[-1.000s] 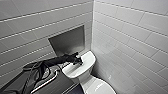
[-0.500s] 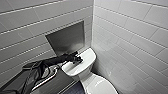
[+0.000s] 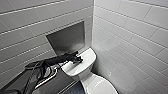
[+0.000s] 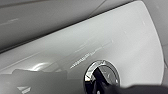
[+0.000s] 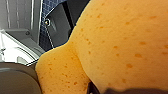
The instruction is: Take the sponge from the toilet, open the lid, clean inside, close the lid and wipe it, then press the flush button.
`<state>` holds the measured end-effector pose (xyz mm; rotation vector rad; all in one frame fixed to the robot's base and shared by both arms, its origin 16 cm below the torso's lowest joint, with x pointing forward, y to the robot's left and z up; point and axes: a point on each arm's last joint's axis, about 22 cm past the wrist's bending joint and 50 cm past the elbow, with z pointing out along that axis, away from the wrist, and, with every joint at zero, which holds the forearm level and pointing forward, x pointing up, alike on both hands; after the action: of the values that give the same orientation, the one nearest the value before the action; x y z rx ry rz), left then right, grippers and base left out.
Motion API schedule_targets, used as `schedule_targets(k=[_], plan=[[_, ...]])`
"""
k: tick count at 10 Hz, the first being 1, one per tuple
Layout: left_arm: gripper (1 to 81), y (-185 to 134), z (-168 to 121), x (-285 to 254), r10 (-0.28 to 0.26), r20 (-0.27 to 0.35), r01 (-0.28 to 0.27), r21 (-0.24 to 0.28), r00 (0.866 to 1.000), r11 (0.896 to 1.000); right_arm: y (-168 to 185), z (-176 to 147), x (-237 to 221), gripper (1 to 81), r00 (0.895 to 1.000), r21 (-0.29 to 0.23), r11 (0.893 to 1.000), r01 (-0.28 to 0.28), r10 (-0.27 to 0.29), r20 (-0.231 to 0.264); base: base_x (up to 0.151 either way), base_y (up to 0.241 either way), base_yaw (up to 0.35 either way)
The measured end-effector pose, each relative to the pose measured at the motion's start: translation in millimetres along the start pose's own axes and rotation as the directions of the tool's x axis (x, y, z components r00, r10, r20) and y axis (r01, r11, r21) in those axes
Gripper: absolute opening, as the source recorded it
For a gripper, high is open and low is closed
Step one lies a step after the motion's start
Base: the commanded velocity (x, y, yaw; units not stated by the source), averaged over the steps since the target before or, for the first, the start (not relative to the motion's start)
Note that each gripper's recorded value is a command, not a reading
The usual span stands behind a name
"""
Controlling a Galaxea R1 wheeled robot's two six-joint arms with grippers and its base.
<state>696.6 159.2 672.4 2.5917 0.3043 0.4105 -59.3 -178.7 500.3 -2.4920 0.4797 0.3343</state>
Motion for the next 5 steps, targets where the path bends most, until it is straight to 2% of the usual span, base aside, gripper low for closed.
schedule_targets(k=[2, 3, 5], plan=[[1.0, 7, 0, -8, 0.064, 0.019, -0.064, 0.008, 0.998, 0.998, 3, 6, -1, 1.0, 1.000, -0.012, 1.000, 0.003, -0.003, -0.002, 0.000, 0.000, 0.000], [1.0, 12, 1, -12, 0.118, 0.045, -0.119, 0.032, 0.992, 0.992, 4, 11, -2, 1.0, 1.000, -0.018, 1.000, 0.004, -0.004, -0.003, 0.000, 0.000, 0.000], [1.0, 14, 4, -18, 0.204, 0.083, -0.211, 0.091, 0.975, 0.973, 5, 12, -2, 1.0, 1.000, -0.022, 1.000, 0.006, -0.006, -0.001, 0.000, 0.000, 0.000]])
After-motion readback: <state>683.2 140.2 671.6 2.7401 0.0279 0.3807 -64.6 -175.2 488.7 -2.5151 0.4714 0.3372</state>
